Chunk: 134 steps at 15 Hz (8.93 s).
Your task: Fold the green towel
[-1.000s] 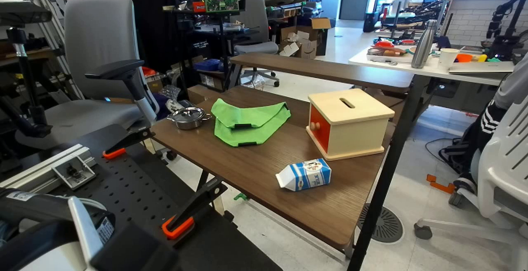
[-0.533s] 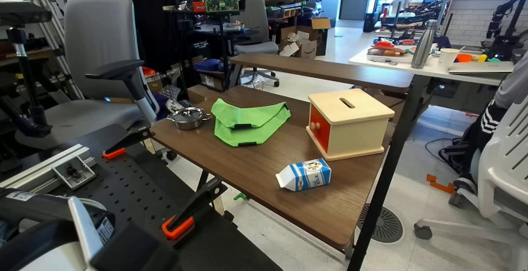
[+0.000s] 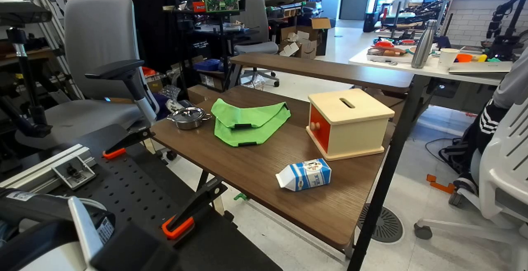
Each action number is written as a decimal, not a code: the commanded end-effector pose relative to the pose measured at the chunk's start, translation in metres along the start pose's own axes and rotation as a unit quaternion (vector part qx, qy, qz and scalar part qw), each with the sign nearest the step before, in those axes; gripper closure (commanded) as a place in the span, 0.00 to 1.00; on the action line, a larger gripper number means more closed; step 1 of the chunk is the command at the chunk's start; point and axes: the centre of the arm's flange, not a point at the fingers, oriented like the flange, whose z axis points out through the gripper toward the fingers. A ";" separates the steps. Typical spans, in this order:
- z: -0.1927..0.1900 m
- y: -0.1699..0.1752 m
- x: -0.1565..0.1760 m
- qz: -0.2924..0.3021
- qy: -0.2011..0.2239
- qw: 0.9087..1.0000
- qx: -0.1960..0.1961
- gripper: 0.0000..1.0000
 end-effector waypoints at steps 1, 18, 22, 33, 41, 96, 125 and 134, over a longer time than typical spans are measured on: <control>0.000 0.000 0.000 0.000 0.000 1.000 0.000 0.00; 0.000 0.000 0.000 0.000 0.000 1.000 0.000 0.00; 0.000 0.000 0.000 0.000 0.000 1.000 0.000 0.00; 0.000 0.000 0.000 0.000 0.000 1.000 0.000 0.00; 0.045 -0.016 0.009 0.020 -0.035 0.999 -0.011 0.00; 0.467 -0.003 0.124 0.256 -0.089 0.962 0.014 0.58; 0.371 -0.028 0.167 0.225 -0.004 0.974 0.023 0.99; 0.371 -0.064 0.210 0.204 0.024 0.978 0.040 0.99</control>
